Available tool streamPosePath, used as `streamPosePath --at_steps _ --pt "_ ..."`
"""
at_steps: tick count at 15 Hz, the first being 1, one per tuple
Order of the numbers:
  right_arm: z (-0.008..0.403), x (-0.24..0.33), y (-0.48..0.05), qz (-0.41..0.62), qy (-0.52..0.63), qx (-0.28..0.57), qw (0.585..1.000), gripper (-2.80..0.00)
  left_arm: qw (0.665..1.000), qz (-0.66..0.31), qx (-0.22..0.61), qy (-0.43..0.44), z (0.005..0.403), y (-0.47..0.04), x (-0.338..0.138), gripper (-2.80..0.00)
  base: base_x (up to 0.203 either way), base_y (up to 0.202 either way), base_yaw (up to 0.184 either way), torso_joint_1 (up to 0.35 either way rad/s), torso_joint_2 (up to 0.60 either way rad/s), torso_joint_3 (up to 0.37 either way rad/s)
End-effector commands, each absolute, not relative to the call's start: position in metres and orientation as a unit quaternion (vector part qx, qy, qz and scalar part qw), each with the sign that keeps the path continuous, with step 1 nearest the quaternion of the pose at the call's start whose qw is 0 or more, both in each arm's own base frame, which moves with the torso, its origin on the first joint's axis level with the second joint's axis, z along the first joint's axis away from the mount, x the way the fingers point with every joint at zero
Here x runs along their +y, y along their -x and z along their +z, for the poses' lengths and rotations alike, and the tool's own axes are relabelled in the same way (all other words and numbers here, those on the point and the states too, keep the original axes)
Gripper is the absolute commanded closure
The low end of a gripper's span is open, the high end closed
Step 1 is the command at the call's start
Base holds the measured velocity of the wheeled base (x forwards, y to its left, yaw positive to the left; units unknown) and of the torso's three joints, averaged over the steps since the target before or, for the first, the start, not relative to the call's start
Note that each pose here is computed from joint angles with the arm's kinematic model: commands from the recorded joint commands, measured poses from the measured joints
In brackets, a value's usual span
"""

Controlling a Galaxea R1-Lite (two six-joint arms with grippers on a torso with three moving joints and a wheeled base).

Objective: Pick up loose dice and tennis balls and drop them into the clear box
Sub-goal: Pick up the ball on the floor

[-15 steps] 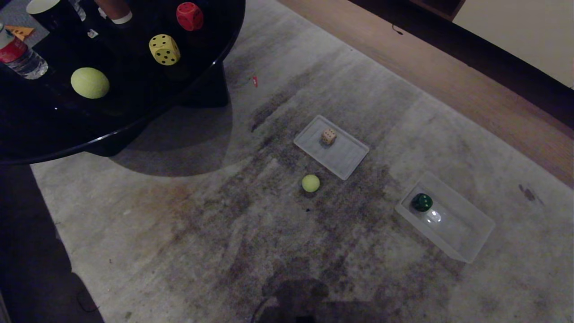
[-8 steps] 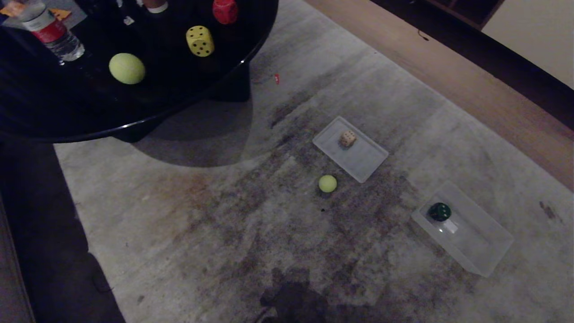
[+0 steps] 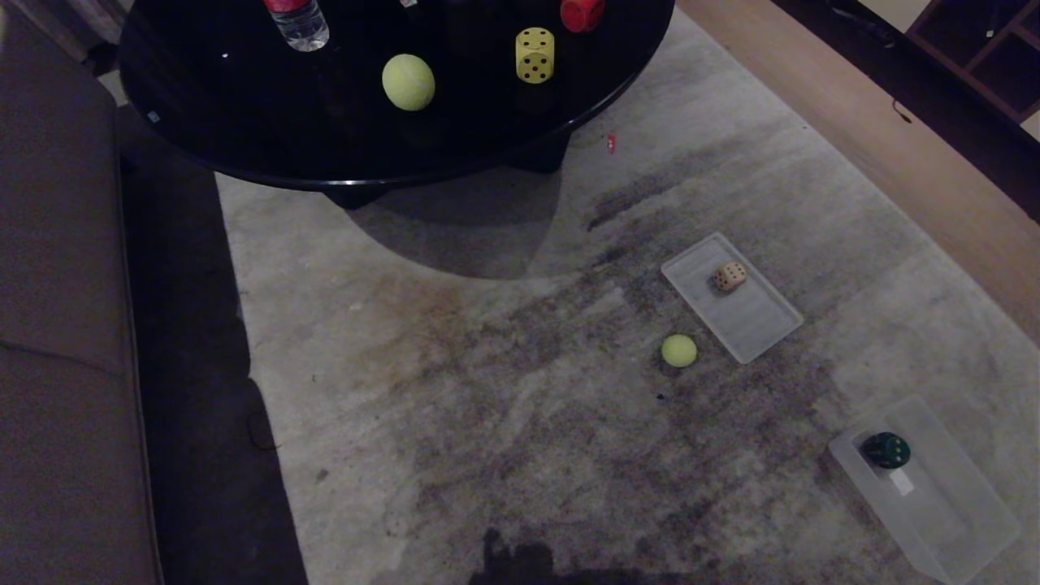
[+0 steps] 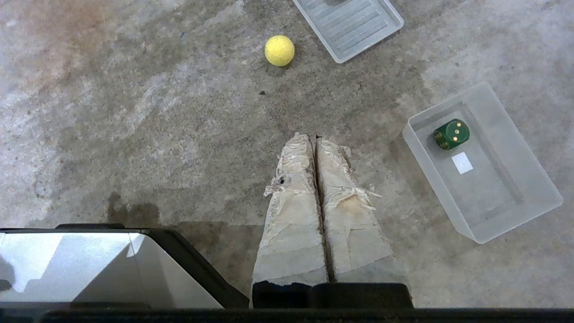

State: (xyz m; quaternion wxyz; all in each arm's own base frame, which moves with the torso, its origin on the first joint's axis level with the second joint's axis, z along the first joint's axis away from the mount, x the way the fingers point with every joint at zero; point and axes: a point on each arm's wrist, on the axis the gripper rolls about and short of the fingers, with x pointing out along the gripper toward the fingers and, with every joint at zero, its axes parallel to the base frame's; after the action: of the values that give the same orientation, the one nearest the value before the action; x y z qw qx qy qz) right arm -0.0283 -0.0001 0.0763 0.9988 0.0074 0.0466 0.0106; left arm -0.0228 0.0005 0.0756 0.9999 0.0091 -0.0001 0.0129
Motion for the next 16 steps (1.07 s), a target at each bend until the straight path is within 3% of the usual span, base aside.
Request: streamPosePath --at_steps 1,10,16 --pt "0.0764 -0.0001 0.0281 0.011 -0.008 0.048 0.999 0.00 1.000 0.013 0.001 -0.010 0.0752 0.0226 0.0005 0.00 0.000 0.000 0.000 0.000 0.00 0.000" --pt "0.0764 -0.0001 0.0281 0.011 -0.008 0.048 0.999 0.00 1.000 0.014 0.000 -0.009 0.0754 0.0226 0.0006 0.00 0.000 0.000 0.000 0.000 0.00 0.000" --pt "0.0763 -0.0001 0.0282 0.011 -0.008 0.048 0.999 0.00 1.000 0.015 0.000 -0.008 0.0754 0.0226 0.0006 0.00 0.170 0.000 0.000 0.002 0.00 0.001"
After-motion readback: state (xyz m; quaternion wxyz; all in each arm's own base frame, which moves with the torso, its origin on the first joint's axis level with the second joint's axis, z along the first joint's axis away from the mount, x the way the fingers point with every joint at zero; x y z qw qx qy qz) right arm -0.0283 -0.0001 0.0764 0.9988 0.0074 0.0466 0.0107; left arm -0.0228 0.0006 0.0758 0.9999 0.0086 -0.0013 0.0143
